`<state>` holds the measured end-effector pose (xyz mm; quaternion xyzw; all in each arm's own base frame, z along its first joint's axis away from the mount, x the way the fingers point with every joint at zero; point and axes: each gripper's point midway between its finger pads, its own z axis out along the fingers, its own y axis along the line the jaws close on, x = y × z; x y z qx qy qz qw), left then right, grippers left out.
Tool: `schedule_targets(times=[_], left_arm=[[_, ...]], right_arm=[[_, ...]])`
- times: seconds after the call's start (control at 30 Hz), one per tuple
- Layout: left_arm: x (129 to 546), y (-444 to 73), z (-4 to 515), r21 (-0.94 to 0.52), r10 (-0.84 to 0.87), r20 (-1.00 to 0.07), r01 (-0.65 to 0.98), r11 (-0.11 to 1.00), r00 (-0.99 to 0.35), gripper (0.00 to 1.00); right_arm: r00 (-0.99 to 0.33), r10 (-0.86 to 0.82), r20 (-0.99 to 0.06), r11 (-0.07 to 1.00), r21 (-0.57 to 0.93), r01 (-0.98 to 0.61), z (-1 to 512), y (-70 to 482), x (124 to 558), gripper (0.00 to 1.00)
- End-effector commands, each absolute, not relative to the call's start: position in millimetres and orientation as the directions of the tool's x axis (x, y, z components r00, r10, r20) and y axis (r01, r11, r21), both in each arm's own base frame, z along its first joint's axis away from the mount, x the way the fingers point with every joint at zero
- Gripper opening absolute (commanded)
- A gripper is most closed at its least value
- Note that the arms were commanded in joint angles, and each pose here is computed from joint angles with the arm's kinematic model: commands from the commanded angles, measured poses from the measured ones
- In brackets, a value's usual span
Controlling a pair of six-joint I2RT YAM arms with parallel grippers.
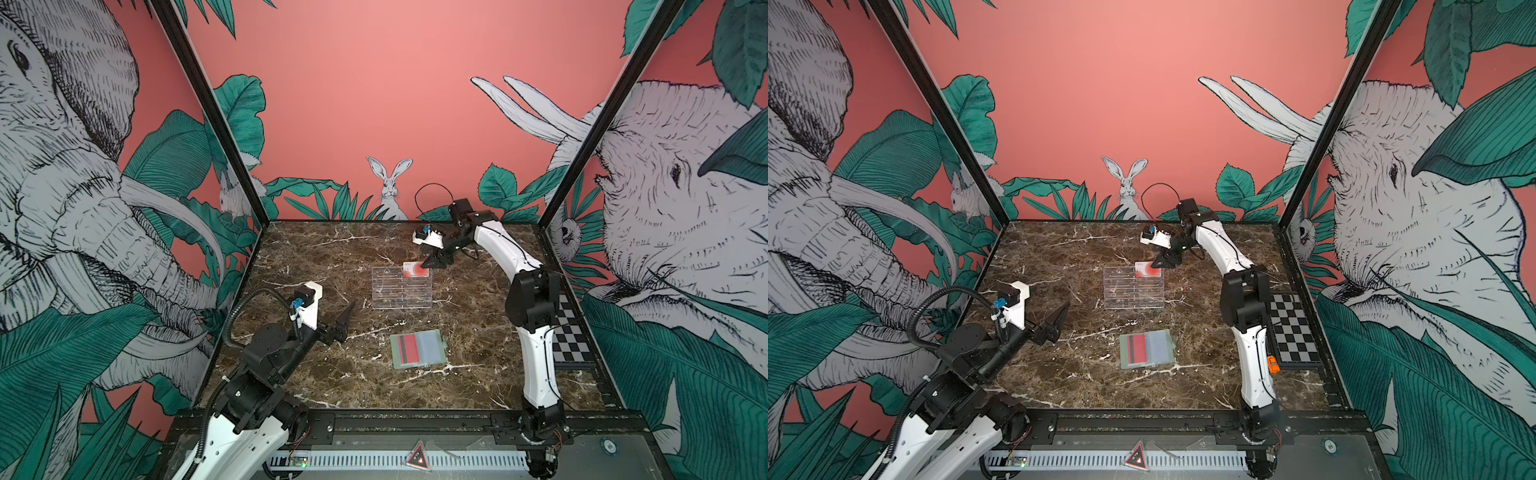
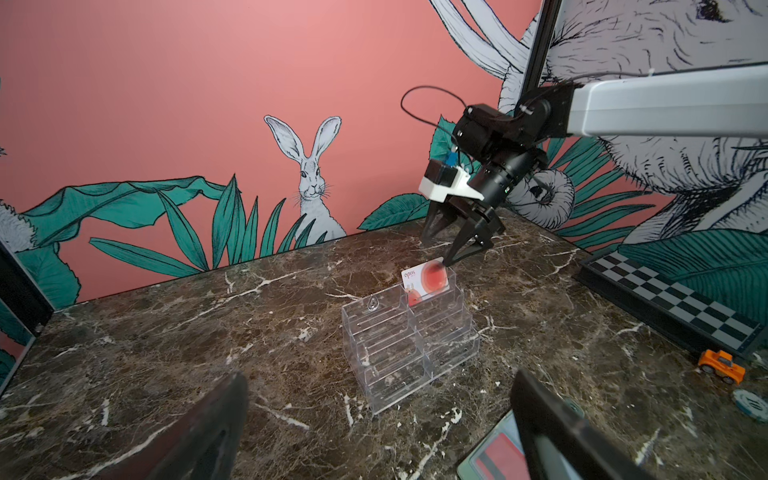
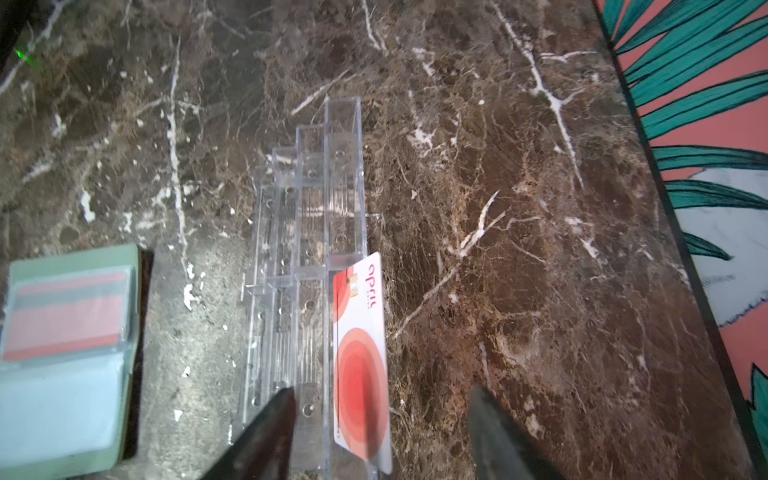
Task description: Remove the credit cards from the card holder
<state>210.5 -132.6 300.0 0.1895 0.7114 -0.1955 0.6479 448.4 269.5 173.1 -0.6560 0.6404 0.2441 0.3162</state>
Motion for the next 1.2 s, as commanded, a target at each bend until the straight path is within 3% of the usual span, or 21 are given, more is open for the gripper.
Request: schedule_targets(times=[0.0,0.03,0.07,0.23,0.43,0.53,0.7,1.17], left_arm=[[210,-143,299,-0.059,0.003,-0.994,0.567,0.822,-0.108,0.99],[210,-145,298,-0.061,0.007,-0.993,0.571,0.819,-0.115,0.99],[211,-146,297,-0.067,0.005,-0.992,0.575,0.816,-0.123,0.99],[211,-154,293,-0.128,-0.041,-0.987,0.595,0.794,-0.156,0.99],[212,-168,275,-0.294,-0.144,-0.948,0.606,0.739,-0.284,0.99],[213,-175,263,-0.383,-0.186,-0.911,0.588,0.712,-0.367,0.99],[213,-181,248,-0.475,-0.215,-0.855,0.547,0.689,-0.472,0.99],[218,-185,199,-0.641,-0.303,-0.696,0.373,0.671,-0.650,0.99]], right_arm=[[0.140,-0.619,-0.773,0.069,-0.230,-0.971,230,267,451,0.85],[0.152,-0.609,-0.778,0.079,-0.251,-0.965,237,265,449,0.96],[0.168,-0.601,-0.781,0.091,-0.276,-0.957,245,262,447,0.98],[0.211,-0.577,-0.789,0.206,-0.390,-0.897,275,248,441,0.98],[0.231,-0.458,-0.858,0.496,-0.463,-0.735,337,216,422,0.98],[0.213,-0.290,-0.933,0.678,-0.358,-0.642,365,195,405,0.98],[0.113,0.000,-0.994,0.860,-0.058,-0.506,383,153,379,0.98],[-0.071,0.274,-0.959,0.885,0.280,-0.373,354,97,313,0.98]])
